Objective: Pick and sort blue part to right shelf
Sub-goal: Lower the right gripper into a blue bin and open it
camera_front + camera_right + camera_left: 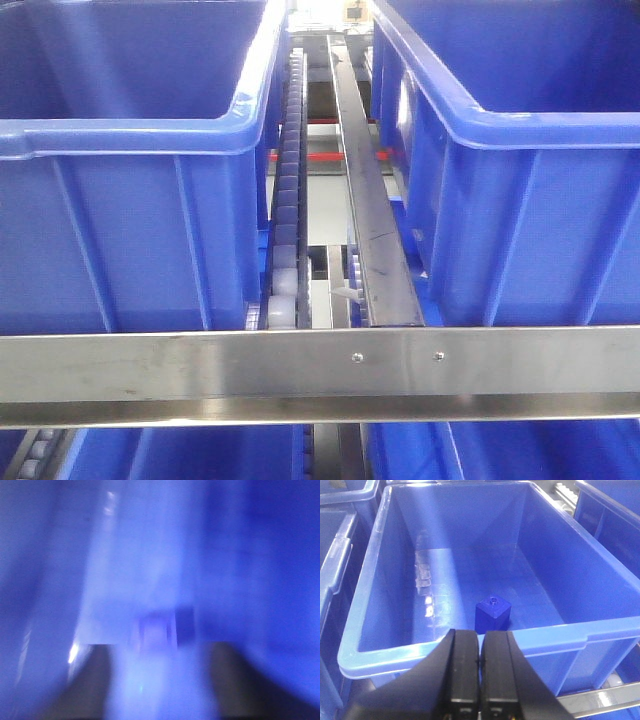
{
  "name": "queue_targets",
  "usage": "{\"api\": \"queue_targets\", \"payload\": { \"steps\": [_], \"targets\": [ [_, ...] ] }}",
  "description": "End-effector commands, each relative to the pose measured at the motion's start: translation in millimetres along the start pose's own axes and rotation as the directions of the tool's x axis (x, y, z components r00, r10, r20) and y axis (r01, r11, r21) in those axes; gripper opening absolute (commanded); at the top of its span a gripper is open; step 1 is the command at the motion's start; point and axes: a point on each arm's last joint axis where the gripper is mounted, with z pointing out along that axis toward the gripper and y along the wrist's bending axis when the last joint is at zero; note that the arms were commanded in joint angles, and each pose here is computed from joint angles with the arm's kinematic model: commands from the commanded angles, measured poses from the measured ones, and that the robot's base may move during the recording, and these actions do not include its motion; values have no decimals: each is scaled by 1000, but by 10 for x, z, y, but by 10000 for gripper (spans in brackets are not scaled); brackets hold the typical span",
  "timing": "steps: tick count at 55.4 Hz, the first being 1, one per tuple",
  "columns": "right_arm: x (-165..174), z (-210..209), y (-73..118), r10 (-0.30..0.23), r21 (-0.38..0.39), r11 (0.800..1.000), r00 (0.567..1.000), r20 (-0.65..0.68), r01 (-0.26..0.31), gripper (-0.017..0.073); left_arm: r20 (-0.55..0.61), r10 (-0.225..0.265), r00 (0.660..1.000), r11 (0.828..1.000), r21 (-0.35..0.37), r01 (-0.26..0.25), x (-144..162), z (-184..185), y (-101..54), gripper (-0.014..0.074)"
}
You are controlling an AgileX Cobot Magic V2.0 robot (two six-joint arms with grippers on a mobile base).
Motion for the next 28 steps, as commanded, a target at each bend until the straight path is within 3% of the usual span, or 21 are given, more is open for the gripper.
{"api": "queue_targets", "payload": {
  "steps": [1, 8, 28],
  "targets": [
    [66, -287, 4, 10, 1, 1000, 994, 110, -10, 143, 90, -8, 996, 1000, 10, 7, -142, -22, -9, 124],
    [443, -460, 31, 20, -4, 1000, 989, 148, -20, 40, 90, -8, 996, 1000, 10, 7, -142, -22, -9, 124],
    [1438, -1018, 88, 14, 9, 1000, 911, 411, -20, 43, 90, -8, 996, 1000, 10, 7, -142, -22, -9, 124]
  ]
}}
